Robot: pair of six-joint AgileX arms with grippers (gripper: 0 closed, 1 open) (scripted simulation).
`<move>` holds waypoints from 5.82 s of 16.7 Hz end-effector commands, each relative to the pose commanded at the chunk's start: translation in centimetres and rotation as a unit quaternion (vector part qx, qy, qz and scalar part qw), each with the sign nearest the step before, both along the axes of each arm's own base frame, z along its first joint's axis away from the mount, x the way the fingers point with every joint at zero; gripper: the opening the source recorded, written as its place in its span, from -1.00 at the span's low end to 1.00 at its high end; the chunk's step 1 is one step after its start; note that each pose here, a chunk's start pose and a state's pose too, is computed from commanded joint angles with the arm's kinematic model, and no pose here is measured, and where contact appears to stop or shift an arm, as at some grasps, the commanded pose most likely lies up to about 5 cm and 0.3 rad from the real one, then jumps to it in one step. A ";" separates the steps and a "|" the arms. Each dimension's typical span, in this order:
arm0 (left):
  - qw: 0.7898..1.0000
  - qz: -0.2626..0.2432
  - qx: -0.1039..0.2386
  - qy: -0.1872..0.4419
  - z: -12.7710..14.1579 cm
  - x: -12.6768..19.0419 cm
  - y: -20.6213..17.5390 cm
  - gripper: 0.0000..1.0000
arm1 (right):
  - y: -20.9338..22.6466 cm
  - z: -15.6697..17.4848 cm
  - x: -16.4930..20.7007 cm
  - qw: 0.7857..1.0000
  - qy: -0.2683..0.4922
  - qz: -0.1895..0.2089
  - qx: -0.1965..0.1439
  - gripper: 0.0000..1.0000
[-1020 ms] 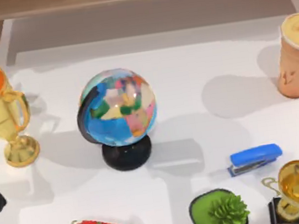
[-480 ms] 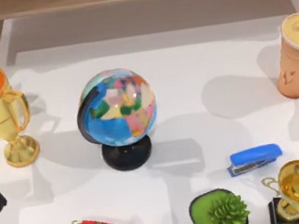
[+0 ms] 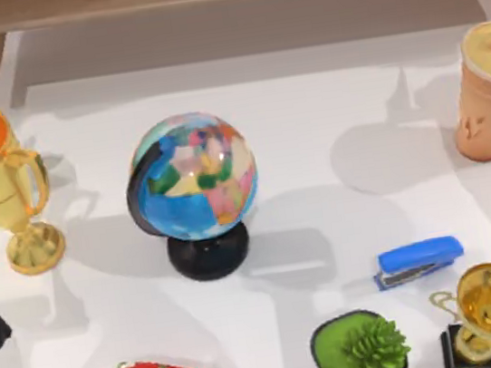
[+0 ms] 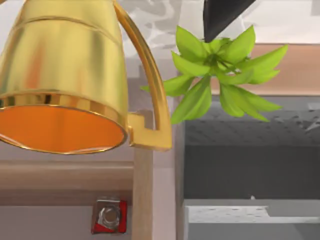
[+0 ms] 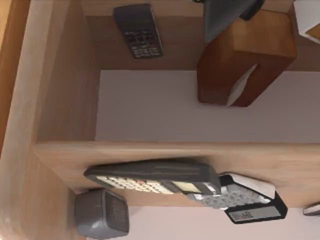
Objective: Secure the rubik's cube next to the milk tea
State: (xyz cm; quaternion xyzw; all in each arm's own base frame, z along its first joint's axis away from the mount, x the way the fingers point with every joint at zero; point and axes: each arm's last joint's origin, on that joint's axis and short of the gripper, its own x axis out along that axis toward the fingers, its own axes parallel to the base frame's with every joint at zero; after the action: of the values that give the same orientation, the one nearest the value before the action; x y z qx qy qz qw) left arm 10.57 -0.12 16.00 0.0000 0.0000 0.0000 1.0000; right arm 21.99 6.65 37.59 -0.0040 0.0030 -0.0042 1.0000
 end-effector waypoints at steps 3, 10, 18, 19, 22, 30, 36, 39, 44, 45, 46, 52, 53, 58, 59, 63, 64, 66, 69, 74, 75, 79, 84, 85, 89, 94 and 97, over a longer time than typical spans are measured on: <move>1.000 0.000 0.000 0.000 0.0 0.0 0.0 1.00 | 3.8 2.5 4.7 1.000 0.001 0.000 -0.001 1.00; 1.000 0.000 0.000 0.000 0.0 0.0 0.0 1.00 | 14.9 2.9 13.7 1.000 0.001 -0.001 -0.001 1.00; 1.000 0.000 0.000 0.000 0.0 0.0 0.0 1.00 | 23.3 0.2 17.1 1.000 -0.003 -0.001 0.004 1.00; 1.000 0.000 0.000 0.000 0.0 0.0 0.0 1.00 | 23.3 0.2 17.1 1.000 -0.003 -0.001 0.004 1.00; 1.000 0.000 0.000 0.000 0.0 0.0 0.0 1.00 | 23.1 0.1 17.2 1.000 -0.002 -0.002 0.003 1.00; 1.000 0.000 0.000 0.000 0.0 0.0 0.0 1.00 | 23.0 1.1 19.9 1.000 -0.003 -0.001 0.004 1.00; 1.000 0.000 0.000 0.000 0.0 0.0 0.0 1.00 | 23.1 0.7 22.6 1.000 -0.005 -0.001 0.005 1.00; 1.000 0.000 0.000 0.000 0.0 0.0 0.0 1.00 | 23.2 0.2 23.1 1.000 -0.003 -0.001 0.004 1.00; 1.000 0.000 0.000 0.000 0.0 0.0 0.0 1.00 | 23.2 0.2 23.1 1.000 -0.003 -0.001 0.004 0.70; 1.000 0.000 0.000 0.000 0.0 0.0 0.0 1.00 | 23.2 0.2 23.1 1.000 -0.003 -0.001 0.004 0.55; 1.000 0.000 0.000 0.000 0.0 0.0 0.0 1.00 | 23.2 0.2 23.1 1.000 -0.003 -0.001 0.004 0.40; 1.000 0.000 0.000 0.000 0.0 0.0 0.0 1.00 | 23.2 0.2 23.1 1.000 -0.003 -0.001 0.004 -0.51; 1.000 0.000 0.000 0.000 0.0 0.0 0.0 1.00 | 23.2 0.2 23.1 1.000 -0.003 -0.001 0.004 -0.66; 1.000 0.000 0.000 0.000 0.0 0.0 0.0 1.00 | 23.2 0.2 23.1 1.000 -0.003 -0.001 0.004 -1.00; 1.000 0.000 0.000 0.000 0.0 0.0 0.0 1.00 | 23.2 0.2 23.1 1.000 -0.003 -0.001 0.004 -1.00; 1.000 0.000 0.000 0.000 0.0 0.0 0.0 1.00 | 23.2 0.2 23.1 1.000 -0.003 -0.001 0.004 -1.00; 1.000 0.000 0.000 0.000 0.0 0.0 0.0 1.00 | 23.4 0.2 23.0 1.000 -0.003 0.002 0.005 -1.00; 1.000 0.000 0.000 0.000 0.0 0.0 0.0 1.00 | 23.8 1.2 22.3 1.000 -0.017 0.012 0.013 -1.00; 1.000 0.000 0.000 0.000 0.0 0.0 0.0 1.00 | 26.0 4.3 19.3 0.996 -0.067 0.054 0.036 -1.00; 1.000 0.000 0.000 0.000 0.0 0.0 0.0 1.00 | 26.8 5.3 18.1 0.992 -0.092 0.060 0.056 -1.00; 1.000 0.000 0.000 0.000 0.0 0.0 0.0 1.00 | 26.6 4.7 18.6 0.994 -0.079 0.053 0.047 -1.00; 1.000 0.000 0.000 0.000 0.0 0.0 0.0 1.00 | 24.9 1.7 21.5 1.000 -0.013 0.021 0.005 -1.00; 1.000 0.000 0.000 0.000 0.0 0.0 0.0 1.00 | 23.4 1.2 23.0 1.000 -0.003 0.002 0.005 -1.00; 1.000 0.000 0.000 0.000 0.0 0.0 0.0 1.00 | 23.4 1.2 23.0 1.000 -0.003 0.002 0.005 -1.00; 1.000 0.000 0.000 0.000 0.0 0.0 0.0 1.00 | 23.6 2.7 21.8 1.000 -0.007 0.021 0.014 -1.00; 1.000 0.000 0.000 0.000 0.0 0.0 0.0 1.00 | 25.9 5.1 16.5 0.988 0.055 0.142 0.022 -1.00; 1.000 0.000 0.000 0.000 0.0 0.0 0.0 1.00 | 27.1 2.0 15.5 0.964 0.173 0.201 0.006 -1.00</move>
State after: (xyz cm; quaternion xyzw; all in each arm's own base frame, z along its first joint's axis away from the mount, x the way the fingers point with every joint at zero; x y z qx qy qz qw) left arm 10.57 -0.12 16.00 0.0000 0.0000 0.0000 1.0000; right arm 37.49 33.75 39.56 0.0004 0.1752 0.1974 0.9645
